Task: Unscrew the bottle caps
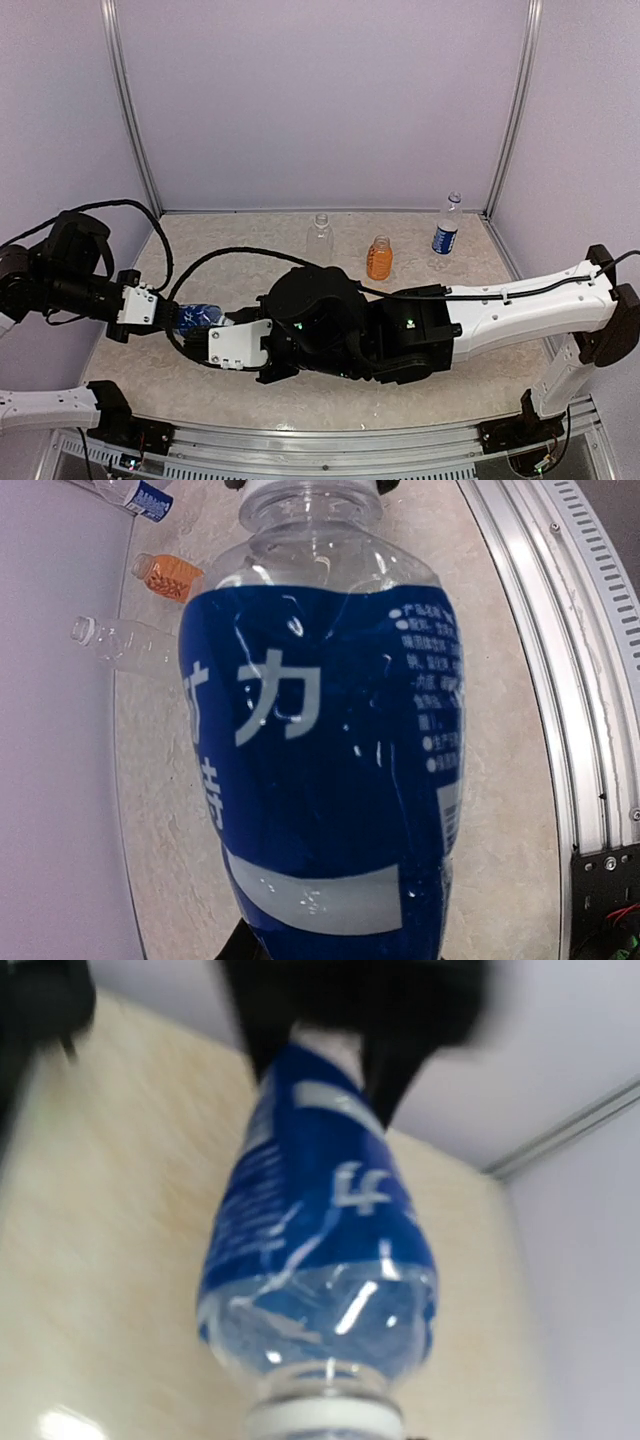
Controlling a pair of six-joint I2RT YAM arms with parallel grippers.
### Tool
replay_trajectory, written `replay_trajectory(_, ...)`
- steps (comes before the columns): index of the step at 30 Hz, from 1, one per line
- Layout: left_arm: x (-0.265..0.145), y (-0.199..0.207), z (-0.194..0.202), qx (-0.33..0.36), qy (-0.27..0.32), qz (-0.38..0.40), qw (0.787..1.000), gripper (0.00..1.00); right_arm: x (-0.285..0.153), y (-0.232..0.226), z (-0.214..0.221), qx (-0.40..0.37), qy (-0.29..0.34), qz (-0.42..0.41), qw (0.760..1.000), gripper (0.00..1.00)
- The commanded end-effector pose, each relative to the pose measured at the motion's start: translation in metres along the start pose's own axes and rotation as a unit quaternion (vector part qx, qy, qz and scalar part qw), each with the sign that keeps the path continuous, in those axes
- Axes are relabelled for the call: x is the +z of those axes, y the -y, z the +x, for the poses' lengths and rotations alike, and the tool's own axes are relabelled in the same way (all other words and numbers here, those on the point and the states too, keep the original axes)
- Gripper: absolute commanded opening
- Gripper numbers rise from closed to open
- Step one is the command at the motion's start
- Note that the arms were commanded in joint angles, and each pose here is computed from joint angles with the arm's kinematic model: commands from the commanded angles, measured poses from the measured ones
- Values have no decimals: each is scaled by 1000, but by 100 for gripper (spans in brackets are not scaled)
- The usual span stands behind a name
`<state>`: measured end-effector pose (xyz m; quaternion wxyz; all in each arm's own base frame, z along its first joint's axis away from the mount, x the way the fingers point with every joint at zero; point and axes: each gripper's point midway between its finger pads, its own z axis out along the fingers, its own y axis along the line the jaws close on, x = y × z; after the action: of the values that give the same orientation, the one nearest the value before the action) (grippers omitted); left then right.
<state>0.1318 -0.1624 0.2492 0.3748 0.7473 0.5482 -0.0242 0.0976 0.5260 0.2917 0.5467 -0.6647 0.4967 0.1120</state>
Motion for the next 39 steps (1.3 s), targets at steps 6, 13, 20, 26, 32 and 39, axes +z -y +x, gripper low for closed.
replay_trajectory(6,-4,60,43,-21,-91,114,989,3,-23,40,44,-350,-198,176,898,0)
replay_trajectory(13,5,15,48,-57,-101,5,993,3,-18,58,4,-167,-63,180,967,0)
replay_trajectory(20,-19,-73,81,-240,-122,-218,938,7,13,132,59,201,-13,153,967,0)
replay_trajectory(26,-60,-108,73,-393,-51,-308,865,10,87,117,137,402,-129,82,903,0)
replay_trajectory(32,-83,-121,36,-446,43,-292,845,9,151,48,202,428,-280,17,859,0)
replay_trajectory(39,-81,-123,31,-443,51,-279,850,8,184,8,235,453,-302,-6,839,0)
